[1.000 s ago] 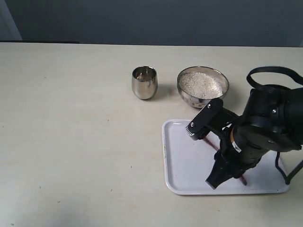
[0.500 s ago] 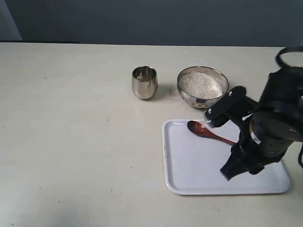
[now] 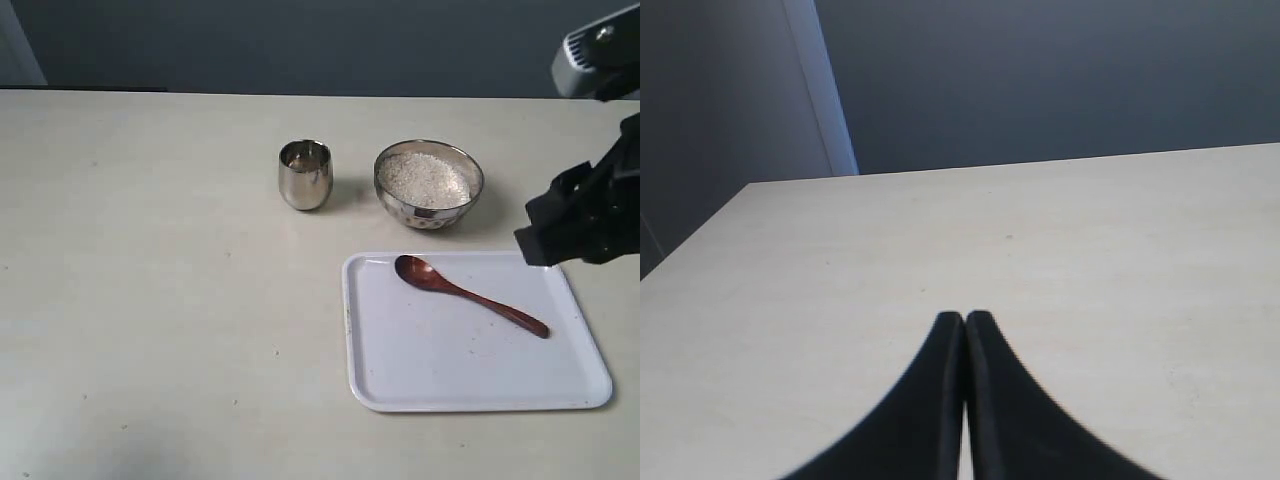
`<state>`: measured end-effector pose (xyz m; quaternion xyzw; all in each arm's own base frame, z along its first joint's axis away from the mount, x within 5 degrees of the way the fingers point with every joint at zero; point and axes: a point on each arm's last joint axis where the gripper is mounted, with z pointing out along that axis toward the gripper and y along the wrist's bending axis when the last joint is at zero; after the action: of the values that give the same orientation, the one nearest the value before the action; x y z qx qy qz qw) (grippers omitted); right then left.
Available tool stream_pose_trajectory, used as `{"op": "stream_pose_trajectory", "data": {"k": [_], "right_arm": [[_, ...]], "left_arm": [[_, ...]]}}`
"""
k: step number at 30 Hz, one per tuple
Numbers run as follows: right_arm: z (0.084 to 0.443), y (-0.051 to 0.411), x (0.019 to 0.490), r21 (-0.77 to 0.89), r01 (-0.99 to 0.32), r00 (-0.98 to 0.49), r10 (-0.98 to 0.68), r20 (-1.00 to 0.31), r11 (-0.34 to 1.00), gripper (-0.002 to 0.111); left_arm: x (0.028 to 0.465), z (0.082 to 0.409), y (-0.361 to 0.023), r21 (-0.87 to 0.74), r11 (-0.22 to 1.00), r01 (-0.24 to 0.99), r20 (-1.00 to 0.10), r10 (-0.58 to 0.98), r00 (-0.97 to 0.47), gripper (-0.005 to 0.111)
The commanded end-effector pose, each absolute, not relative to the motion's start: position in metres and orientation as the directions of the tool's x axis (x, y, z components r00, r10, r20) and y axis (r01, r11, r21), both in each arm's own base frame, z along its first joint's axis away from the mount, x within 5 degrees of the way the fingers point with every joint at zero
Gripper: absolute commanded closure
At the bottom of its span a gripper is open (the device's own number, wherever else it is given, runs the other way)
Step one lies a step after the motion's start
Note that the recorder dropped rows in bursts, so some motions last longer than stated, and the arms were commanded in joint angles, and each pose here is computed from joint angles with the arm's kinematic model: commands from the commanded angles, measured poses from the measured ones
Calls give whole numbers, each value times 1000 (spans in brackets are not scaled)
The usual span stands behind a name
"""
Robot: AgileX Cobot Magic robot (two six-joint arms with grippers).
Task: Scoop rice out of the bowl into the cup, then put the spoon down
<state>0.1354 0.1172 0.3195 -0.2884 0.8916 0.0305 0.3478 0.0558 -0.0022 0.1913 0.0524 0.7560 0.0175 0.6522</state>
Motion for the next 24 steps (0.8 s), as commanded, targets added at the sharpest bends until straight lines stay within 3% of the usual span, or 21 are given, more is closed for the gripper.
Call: {"op": "stream_pose_trajectory", "data": {"k": [1, 16, 24], "right_arm": [[334, 111, 130, -127, -540, -531, -454, -716, 832, 61], [344, 109, 131, -89, -507, -488, -371, -791, 857, 61], [344, 76, 156, 27, -372, -295, -91, -951, 928, 61]], "left_arm": [[56, 193, -2, 94, 994, 59, -987, 100, -125, 106], [56, 193, -2, 94, 994, 59, -987, 100, -125, 106], [56, 193, -2, 94, 994, 59, -987, 100, -125, 106]]}}
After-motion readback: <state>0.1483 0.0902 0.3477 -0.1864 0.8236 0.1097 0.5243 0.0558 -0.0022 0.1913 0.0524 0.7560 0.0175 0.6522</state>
